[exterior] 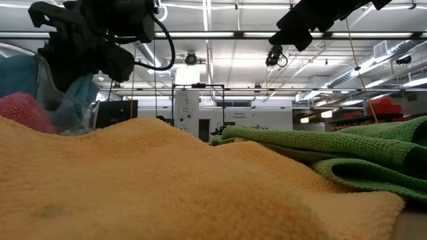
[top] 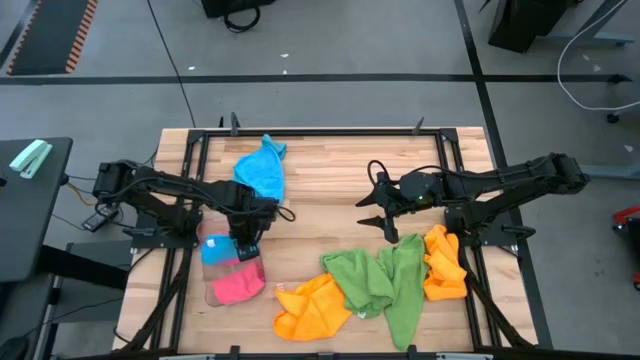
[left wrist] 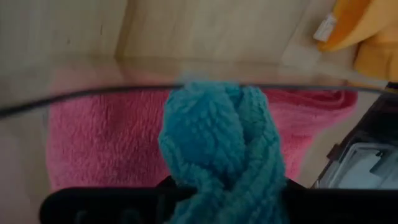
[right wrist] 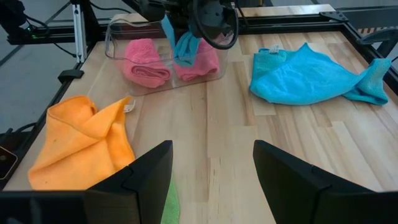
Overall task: Fold microfiber towels
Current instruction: Put the bottom blue microfiber cloth into the transparent bin
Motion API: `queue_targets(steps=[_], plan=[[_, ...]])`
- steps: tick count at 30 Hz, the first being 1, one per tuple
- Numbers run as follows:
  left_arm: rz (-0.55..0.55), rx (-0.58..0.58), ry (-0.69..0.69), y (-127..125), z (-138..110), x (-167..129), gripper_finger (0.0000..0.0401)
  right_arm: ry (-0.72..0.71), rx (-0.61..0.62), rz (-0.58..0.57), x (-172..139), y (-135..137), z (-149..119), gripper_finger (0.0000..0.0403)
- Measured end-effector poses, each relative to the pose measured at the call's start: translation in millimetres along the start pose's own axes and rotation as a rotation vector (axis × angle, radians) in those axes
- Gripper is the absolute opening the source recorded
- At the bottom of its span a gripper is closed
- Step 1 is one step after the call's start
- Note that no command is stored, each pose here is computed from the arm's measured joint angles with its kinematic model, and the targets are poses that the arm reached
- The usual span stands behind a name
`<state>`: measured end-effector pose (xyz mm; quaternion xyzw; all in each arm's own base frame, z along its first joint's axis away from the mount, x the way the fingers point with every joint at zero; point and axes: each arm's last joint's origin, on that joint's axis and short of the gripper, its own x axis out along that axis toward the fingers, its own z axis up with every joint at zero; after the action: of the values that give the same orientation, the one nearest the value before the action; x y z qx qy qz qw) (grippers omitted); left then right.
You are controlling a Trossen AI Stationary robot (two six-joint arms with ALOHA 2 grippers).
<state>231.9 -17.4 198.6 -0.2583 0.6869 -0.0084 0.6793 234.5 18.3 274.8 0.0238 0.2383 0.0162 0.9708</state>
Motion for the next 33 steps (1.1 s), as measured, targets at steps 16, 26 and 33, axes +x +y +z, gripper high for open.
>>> queue_targets(steps=[16,26,33], plan=[[0.052,-0.036,0.012,6.2,-4.4,7.6,0.0123,0.001,0.001,0.000,0.0,-0.1,-0.1,0.0233],[0.170,0.031,-0.034,-6.4,0.4,-14.9,0.0212,-0.003,0.001,0.000,0.0,0.0,0.3,0.0233],[0.304,0.111,-0.067,-11.2,2.2,-31.2,0.0206,-0.003,0.001,0.000,0.0,0.0,0.3,0.0233]])
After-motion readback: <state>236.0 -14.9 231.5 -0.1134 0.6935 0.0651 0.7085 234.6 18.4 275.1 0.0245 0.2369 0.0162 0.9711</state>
